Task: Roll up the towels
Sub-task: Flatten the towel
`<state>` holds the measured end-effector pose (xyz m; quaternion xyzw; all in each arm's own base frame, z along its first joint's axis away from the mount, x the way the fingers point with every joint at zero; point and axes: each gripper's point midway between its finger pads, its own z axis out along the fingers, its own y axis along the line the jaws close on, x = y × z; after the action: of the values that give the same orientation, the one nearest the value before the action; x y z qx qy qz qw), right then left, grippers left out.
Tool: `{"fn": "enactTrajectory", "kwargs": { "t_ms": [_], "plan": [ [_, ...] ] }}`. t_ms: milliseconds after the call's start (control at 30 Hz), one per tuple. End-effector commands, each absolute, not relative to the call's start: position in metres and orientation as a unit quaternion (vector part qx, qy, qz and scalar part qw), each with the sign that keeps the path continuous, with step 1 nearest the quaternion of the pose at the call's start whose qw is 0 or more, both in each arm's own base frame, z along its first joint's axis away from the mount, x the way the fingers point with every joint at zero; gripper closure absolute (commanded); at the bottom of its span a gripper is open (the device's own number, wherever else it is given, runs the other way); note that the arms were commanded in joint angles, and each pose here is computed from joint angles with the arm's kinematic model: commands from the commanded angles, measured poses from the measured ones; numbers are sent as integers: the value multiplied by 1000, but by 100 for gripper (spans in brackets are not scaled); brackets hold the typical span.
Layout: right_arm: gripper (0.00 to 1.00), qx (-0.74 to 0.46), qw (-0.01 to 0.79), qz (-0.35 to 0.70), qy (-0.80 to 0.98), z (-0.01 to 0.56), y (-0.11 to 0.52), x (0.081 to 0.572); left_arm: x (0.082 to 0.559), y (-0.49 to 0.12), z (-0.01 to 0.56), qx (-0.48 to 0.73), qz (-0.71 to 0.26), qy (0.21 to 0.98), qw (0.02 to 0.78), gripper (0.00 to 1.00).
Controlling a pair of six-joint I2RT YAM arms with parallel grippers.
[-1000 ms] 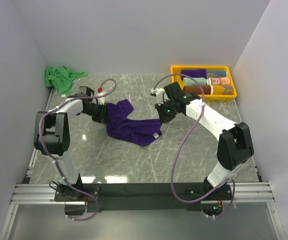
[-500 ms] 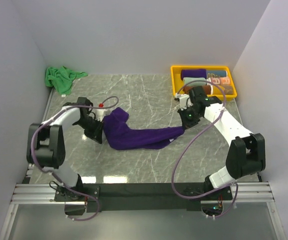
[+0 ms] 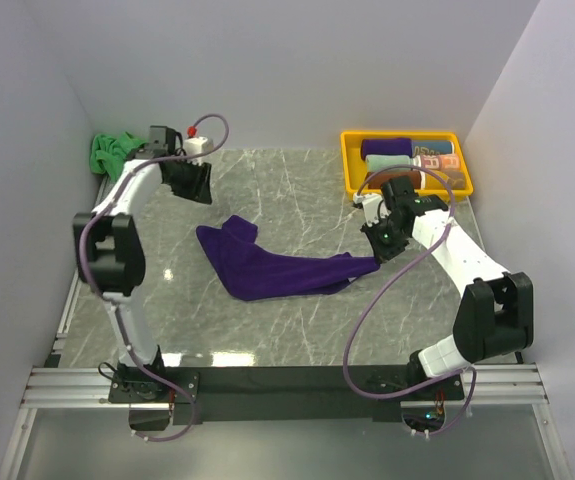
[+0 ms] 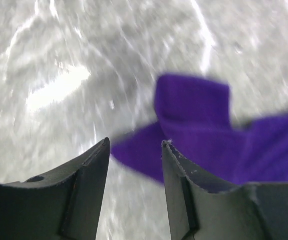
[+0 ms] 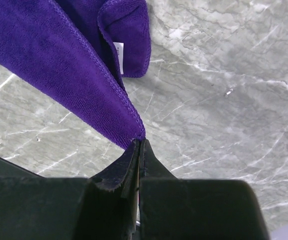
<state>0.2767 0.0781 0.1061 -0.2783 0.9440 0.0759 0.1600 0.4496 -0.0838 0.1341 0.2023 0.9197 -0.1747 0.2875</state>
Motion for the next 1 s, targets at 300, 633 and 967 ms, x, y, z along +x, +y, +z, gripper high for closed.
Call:
{"fn": "enactTrajectory", "kwargs": {
  "t_ms": [300, 633, 967],
  "plan": [
    [100, -271, 193, 54, 941, 131, 73, 284, 492, -137, 68, 190, -171, 932, 259, 50],
    [100, -270, 190, 53, 942, 128, 73, 285, 492, -153, 36, 207, -154, 937, 238, 56],
    [100, -269, 192, 44, 943, 122, 66, 284, 480, -152, 13, 245, -95, 940, 218, 76]
  ]
}}
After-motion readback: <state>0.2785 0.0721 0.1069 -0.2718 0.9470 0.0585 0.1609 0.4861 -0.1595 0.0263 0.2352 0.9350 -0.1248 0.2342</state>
